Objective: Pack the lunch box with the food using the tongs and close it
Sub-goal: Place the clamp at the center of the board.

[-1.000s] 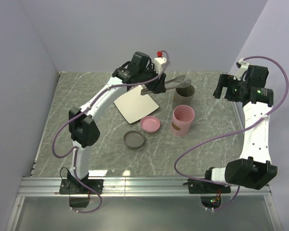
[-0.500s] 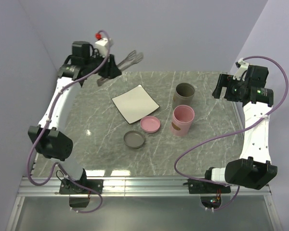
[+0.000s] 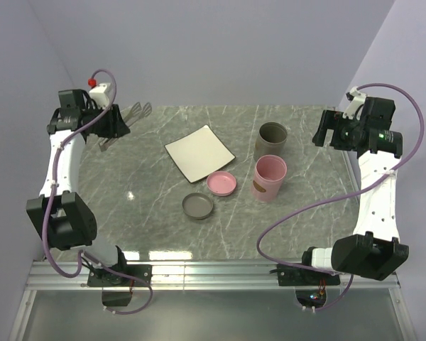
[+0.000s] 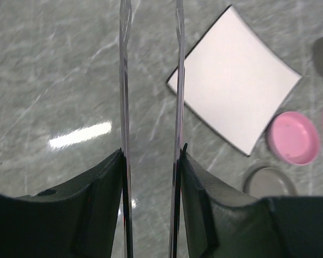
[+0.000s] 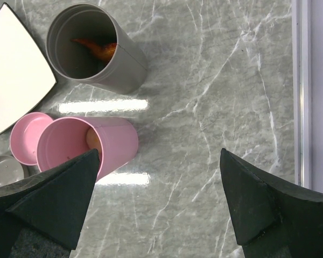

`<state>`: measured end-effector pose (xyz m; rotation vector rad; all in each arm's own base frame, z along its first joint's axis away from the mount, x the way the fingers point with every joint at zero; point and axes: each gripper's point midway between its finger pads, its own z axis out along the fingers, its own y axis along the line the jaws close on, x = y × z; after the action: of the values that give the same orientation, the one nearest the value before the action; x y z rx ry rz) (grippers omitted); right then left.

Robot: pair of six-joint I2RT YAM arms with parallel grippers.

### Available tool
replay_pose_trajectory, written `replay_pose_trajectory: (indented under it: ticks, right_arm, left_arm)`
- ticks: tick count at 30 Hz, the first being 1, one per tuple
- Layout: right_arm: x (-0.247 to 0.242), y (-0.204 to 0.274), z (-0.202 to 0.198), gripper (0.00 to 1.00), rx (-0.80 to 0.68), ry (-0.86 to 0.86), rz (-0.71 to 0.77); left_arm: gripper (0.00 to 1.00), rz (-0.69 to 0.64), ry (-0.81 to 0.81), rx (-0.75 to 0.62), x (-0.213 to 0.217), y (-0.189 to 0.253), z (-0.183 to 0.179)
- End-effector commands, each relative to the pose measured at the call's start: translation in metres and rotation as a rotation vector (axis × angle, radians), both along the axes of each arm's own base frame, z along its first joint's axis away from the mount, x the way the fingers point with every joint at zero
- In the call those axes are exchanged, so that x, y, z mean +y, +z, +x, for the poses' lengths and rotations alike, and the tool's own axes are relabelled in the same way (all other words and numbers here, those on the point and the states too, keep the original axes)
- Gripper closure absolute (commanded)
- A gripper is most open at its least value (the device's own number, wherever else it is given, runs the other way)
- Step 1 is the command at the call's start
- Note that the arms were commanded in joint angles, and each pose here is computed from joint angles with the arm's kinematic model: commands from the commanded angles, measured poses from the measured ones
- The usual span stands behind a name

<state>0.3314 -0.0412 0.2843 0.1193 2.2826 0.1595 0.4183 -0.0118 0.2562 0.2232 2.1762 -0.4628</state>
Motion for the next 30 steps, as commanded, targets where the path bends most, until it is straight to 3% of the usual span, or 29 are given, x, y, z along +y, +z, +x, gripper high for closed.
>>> replay_pose_trajectory:
  ticks: [1,6,18,30]
  right_arm:
    - [-0.003,0.013,-0.002,0.0,-0.057,0.001,-0.025]
    - [-0.003,0.011,-0.004,0.0,-0.055,0.0,-0.031]
    - [-0.004,0.011,-0.008,0.0,-0.05,0.001,-0.048]
    - [-0.003,0.013,-0.008,0.0,-0.054,0.006,-0.045]
  left_arm:
    - [0.5,0.09,0.02,-0.004,0.016,-0.017,-0.004]
    - [0.49,0.179,0.097,0.065,0.042,-0.063,0.007]
    - [0.48,0.208,0.144,0.212,0.06,-0.138,0.034]
    - [0.42,0.255,0.105,0.374,0.064,-0.192,0.014]
